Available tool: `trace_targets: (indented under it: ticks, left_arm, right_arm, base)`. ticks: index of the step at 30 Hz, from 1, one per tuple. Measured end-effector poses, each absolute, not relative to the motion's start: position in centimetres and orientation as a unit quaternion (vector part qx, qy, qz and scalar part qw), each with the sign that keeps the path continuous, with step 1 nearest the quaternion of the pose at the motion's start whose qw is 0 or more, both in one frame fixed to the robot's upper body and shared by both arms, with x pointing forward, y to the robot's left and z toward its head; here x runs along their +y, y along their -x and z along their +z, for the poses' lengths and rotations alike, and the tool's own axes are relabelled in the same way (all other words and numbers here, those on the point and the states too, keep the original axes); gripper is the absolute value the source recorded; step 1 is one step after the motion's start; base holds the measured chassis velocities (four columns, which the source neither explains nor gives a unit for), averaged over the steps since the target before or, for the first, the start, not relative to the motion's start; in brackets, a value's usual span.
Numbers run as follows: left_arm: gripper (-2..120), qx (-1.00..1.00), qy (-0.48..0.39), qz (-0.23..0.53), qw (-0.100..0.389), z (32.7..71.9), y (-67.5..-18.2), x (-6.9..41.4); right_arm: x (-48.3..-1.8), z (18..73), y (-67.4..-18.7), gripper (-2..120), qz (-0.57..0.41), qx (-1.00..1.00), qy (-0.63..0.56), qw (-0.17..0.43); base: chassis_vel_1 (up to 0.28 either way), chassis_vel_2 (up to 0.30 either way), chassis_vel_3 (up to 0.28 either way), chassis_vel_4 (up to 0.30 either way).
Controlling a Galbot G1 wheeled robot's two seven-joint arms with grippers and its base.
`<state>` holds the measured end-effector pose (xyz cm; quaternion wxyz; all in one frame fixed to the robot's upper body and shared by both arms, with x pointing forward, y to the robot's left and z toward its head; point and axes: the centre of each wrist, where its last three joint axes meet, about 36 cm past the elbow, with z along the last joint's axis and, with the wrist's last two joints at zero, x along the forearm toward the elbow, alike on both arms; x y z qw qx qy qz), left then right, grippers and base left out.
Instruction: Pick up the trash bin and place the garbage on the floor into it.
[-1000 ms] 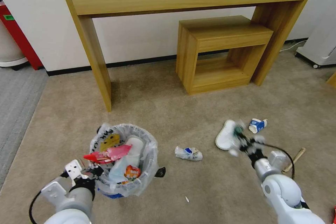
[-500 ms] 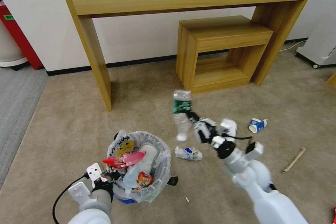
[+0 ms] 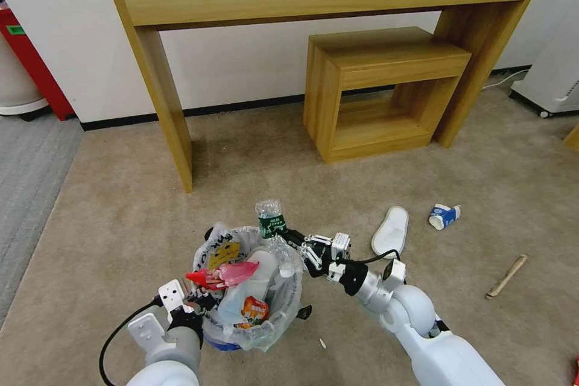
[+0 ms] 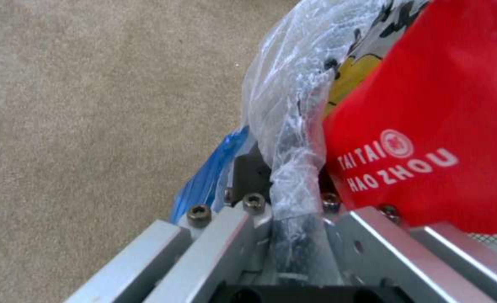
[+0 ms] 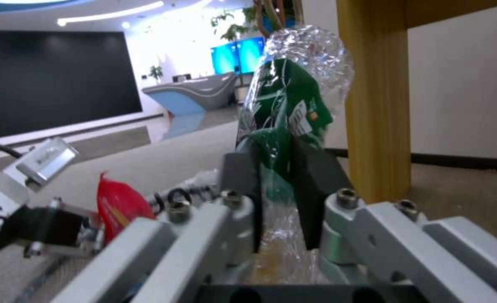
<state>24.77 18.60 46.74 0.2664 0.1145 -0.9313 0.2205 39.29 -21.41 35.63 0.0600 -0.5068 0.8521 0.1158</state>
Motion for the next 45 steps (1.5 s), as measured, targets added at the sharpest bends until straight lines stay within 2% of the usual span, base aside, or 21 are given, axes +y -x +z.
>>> trace_targets:
  ticks: [3, 5, 7, 11, 14, 15, 17, 23, 25, 27, 29, 31, 35, 45]
  left_arm:
    - [0, -0.932, -0.115, 0.22, 0.264, 47.0, -24.7, 18.8]
    - [0, -0.932, -0.115, 0.22, 0.264, 47.0, -24.6, 18.9]
    - [0, -0.933, -0.115, 0.219, 0.263, 47.1, -24.5, 19.0]
    - [0, -0.933, -0.115, 0.219, 0.262, 47.3, -24.5, 19.1]
    - [0, -0.933, -0.117, 0.22, 0.26, 47.5, -24.4, 19.3]
    - [0, -0.933, -0.117, 0.22, 0.26, 47.5, -24.4, 19.3]
    - [0, -0.933, -0.12, 0.223, 0.257, 47.7, -24.4, 19.8]
    - [0, -0.935, -0.147, 0.217, 0.237, 48.1, -25.0, 21.3]
    - [0, -0.936, -0.15, 0.215, 0.235, 48.2, -25.0, 21.5]
    - [0, -0.937, -0.158, 0.21, 0.228, 48.4, -25.2, 22.1]
    - [0, -0.938, -0.159, 0.21, 0.227, 48.4, -25.2, 22.2]
    - [0, -0.938, -0.164, 0.209, 0.221, 48.6, -25.3, 22.6]
    - [0, -0.938, -0.174, 0.211, 0.212, 48.9, -25.6, 23.6]
    - [0, -0.936, -0.193, 0.214, 0.203, 49.7, -25.6, 26.1]
  right_arm:
    - [-21.9, 35.7, -39.0, 32, 0.112, 0.855, 0.503, 0.058]
    - [-22.0, 35.7, -38.9, 36, 0.112, 0.856, 0.502, 0.058]
    - [-22.2, 35.7, -38.8, 47, 0.11, 0.858, 0.499, 0.056]
    - [-22.4, 35.8, -38.8, 56, 0.108, 0.859, 0.497, 0.056]
    - [-22.9, 36.2, -38.7, 73, 0.105, 0.862, 0.492, 0.059]
    - [-22.9, 36.2, -38.7, 73, 0.105, 0.862, 0.492, 0.059]
    - [-23.5, 36.8, -38.7, 83, 0.106, 0.871, 0.474, 0.069]
    - [-26.1, 38.3, -38.3, 100, 0.104, 0.923, 0.358, 0.1]
    - [-26.6, 38.2, -38.1, 100, 0.096, 0.929, 0.34, 0.107]
    - [-28.9, 37.9, -37.0, 100, 0.068, 0.956, 0.262, 0.115]
    - [-29.4, 37.9, -36.7, 100, 0.064, 0.961, 0.243, 0.116]
    - [-31.3, 37.8, -35.8, 100, 0.049, 0.978, 0.167, 0.115]
    - [-33.1, 37.5, -35.0, 100, 0.039, 0.989, 0.089, 0.11]
    - [-35.0, 36.4, -33.7, 100, 0.03, 0.994, 0.028, 0.1]
  base:
    - [0.0, 0.0, 0.0, 0.0]
    - [0.0, 0.0, 0.0, 0.0]
    - [0.0, 0.0, 0.0, 0.0]
    - [0.0, 0.0, 0.0, 0.0]
    - [0.0, 0.0, 0.0, 0.0]
    - [0.0, 0.0, 0.0, 0.0]
    - [0.0, 0.0, 0.0, 0.0]
    - [0.0, 0.0, 0.0, 0.0]
    - [0.0, 0.0, 0.0, 0.0]
    - [0.0, 0.0, 0.0, 0.0]
    - [0.0, 0.0, 0.0, 0.0]
    - [0.0, 0.0, 0.0, 0.0]
    - [0.0, 0.0, 0.0, 0.0]
    - [0.0, 0.0, 0.0, 0.0]
